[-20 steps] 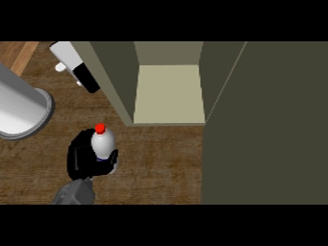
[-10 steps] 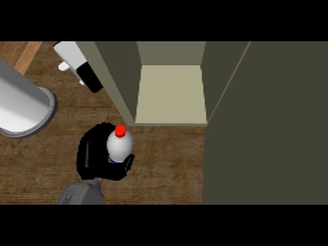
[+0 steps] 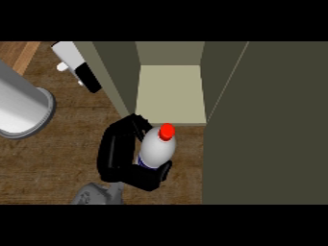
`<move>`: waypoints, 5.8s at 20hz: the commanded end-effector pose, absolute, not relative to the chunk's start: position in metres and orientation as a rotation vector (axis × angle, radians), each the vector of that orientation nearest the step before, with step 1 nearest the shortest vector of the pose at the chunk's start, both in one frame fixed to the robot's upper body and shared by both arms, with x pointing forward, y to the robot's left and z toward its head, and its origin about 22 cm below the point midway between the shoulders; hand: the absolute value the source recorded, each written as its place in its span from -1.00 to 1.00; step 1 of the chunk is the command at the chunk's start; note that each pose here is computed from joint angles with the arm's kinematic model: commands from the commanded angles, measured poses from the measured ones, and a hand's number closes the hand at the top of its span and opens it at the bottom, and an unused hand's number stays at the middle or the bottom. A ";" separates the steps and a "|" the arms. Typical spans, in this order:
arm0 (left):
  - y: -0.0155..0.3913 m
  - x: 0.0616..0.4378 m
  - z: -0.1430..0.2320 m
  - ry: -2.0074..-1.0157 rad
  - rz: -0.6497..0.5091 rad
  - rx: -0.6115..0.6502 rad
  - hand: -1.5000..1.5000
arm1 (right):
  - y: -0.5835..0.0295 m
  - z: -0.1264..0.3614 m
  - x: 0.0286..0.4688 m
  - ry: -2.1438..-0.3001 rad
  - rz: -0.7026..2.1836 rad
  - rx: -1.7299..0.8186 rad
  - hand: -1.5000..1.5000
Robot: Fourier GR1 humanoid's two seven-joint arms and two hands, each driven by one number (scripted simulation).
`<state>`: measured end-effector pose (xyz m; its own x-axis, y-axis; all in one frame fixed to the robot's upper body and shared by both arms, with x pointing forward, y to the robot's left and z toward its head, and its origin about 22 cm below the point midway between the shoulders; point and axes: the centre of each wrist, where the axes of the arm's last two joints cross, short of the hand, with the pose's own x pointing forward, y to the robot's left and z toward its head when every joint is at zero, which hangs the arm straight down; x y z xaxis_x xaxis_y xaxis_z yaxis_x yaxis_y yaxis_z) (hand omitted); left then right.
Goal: Pick up the bottled water, place it into the cabinet and close the cabinet
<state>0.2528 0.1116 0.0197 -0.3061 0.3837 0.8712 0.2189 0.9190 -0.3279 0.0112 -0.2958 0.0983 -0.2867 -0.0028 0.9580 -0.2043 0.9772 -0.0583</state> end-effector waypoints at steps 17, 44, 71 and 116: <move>0.015 0.305 0.115 -1.937 0.160 -0.166 1.00 | -0.298 0.122 0.019 -1.922 0.228 0.136 -1.00; 0.063 0.400 0.053 -1.858 0.173 0.110 1.00 | -0.315 0.119 0.023 -1.929 0.235 0.200 -1.00; 0.057 0.439 0.097 -1.958 0.020 0.064 -1.00 | -0.304 0.123 0.030 -1.941 0.251 0.178 -1.00; 0.150 0.193 0.037 -1.882 0.125 -0.320 -1.00 | -0.249 0.156 0.041 -1.693 0.620 0.555 1.00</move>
<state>0.2039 0.1365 0.0372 -0.2891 0.2867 0.9134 0.1783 0.9535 -0.2429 0.0543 -0.2693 0.0980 -0.1100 -0.1451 0.9833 -0.6090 0.7917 0.0487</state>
